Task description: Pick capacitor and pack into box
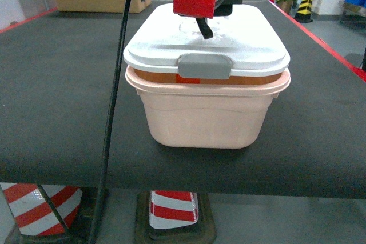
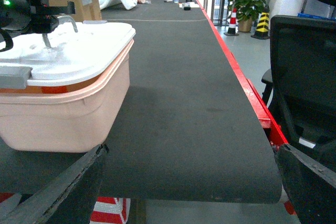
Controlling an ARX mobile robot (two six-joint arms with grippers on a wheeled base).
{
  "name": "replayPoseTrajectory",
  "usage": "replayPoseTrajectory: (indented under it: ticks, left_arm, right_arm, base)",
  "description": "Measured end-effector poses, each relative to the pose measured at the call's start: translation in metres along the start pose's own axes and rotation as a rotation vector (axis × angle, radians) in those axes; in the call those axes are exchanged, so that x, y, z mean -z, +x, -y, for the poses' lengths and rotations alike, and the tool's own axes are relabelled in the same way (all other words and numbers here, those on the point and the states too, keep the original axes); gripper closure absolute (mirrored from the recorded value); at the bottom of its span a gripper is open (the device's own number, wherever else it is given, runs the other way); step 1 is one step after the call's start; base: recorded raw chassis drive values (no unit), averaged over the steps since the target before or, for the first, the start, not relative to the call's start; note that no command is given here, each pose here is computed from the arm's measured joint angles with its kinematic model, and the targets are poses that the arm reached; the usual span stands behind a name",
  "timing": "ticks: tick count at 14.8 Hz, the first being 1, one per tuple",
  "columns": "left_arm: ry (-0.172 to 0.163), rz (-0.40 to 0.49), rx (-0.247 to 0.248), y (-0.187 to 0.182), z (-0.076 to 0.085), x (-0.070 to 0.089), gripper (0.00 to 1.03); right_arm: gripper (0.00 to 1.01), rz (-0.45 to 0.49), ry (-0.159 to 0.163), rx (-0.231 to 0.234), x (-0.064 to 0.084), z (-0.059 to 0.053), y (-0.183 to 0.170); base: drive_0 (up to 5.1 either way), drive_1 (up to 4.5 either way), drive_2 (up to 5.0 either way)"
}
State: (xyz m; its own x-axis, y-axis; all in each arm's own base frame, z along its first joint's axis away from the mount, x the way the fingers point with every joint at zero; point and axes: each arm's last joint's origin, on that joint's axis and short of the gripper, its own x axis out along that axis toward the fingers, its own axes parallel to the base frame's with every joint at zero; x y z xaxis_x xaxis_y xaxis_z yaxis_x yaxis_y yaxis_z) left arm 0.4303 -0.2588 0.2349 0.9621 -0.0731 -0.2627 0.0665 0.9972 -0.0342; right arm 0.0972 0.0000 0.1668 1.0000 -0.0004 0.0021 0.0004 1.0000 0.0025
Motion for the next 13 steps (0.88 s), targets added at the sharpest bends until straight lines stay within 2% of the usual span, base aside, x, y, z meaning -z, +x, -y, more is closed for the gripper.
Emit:
replayPoseTrajectory:
  ticks: [3,4,7,8,9,11,12,13]
  left_arm:
    - [0.004,-0.010,0.003,0.000,0.000,0.001,1.01]
    - [0.005,-0.010,0.000,-0.001,0.002,0.002,0.93]
    - [0.009,-0.012,0.001,-0.004,0.004,0.008,0.59]
    - [-0.003,0.013,-0.008,-0.005,0.003,0.006,0.43]
    - [-0.022,0.056,-0.017,-0.010,0.001,-0.004,0.30]
    - [-0.057,0.185,-0.023,-0.026,-0.007,-0.037,0.09]
    - [-0.077,0.289,-0.044,-0.048,-0.020,-0.069,0.05]
    - [-0.080,0.335,-0.060,-0.064,-0.029,-0.080,0.05]
  right_arm:
    - [0.03,0.000,0.000,0.000,0.000,0.000,0.000]
    - [0.03,0.000,0.000,0.000,0.000,0.000,0.000]
    - [0.03,0.000,0.000,0.000,0.000,0.000,0.000]
    - [0.03,0.000,0.000,0.000,0.000,0.000,0.000]
    - [0.03,0.000,0.000,0.000,0.000,0.000,0.000]
    - [0.03,0.000,0.000,0.000,0.000,0.000,0.000]
    - [0.03,0.000,0.000,0.000,0.000,0.000,0.000]
    - [0.03,0.000,0.000,0.000,0.000,0.000,0.000]
  base:
    - [0.0,0.00,0.0]
    - [0.0,0.00,0.0]
    - [0.0,0.00,0.0]
    - [0.0,0.00,0.0]
    - [0.0,0.00,0.0]
    - [0.0,0.00,0.0]
    - [0.0,0.00,0.0]
    - [0.0,0.00,0.0]
